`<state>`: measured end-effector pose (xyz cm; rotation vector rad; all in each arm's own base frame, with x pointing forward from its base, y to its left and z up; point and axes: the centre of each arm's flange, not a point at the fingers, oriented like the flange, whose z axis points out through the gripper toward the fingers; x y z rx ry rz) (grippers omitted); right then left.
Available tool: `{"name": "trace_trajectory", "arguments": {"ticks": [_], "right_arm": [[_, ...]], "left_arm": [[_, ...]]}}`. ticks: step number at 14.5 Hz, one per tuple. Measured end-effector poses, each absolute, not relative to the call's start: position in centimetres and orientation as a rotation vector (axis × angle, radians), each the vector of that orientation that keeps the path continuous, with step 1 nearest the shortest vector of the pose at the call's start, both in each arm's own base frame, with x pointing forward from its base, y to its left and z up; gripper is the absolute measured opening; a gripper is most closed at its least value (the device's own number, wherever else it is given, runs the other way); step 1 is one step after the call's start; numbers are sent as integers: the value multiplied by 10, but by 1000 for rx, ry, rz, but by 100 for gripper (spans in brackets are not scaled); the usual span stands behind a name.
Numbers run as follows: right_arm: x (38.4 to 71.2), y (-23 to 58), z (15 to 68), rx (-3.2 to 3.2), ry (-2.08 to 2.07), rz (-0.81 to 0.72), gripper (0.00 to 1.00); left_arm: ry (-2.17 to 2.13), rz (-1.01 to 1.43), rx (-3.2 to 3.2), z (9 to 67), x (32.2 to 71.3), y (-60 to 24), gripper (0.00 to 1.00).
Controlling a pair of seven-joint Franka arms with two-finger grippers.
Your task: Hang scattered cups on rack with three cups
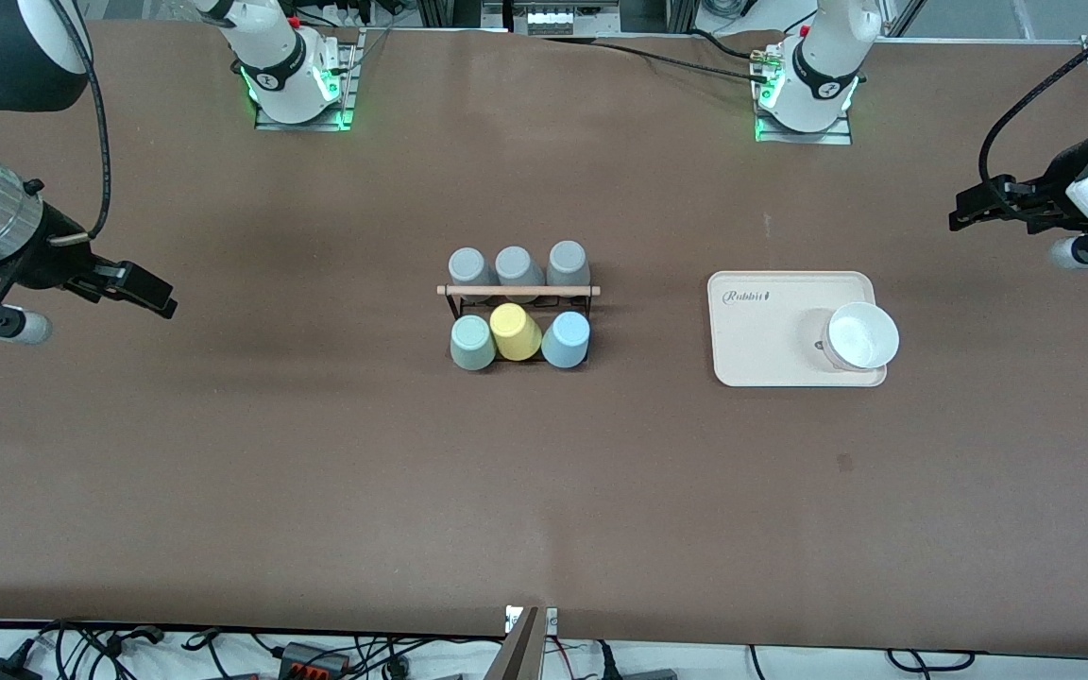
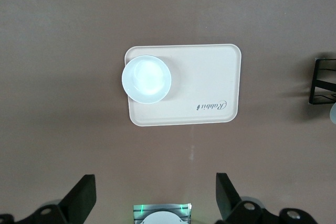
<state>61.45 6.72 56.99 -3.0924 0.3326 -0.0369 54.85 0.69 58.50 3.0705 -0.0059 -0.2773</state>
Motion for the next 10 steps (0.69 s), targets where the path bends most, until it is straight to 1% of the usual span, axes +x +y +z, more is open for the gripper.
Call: {"name": "trace_trajectory", "arguments": {"ticks": [2, 5, 10], "right_arm": [[613, 67, 569, -3106, 307, -22, 100], [610, 60, 564, -3155, 145, 25, 100], [606, 50, 559, -3162, 128, 101, 100]], "left_arm": [[-6, -277, 3070, 585, 549, 7, 100], [-5, -276, 3071, 585, 549, 7, 100], [-5, -273, 3071, 586, 549, 7, 100]]}}
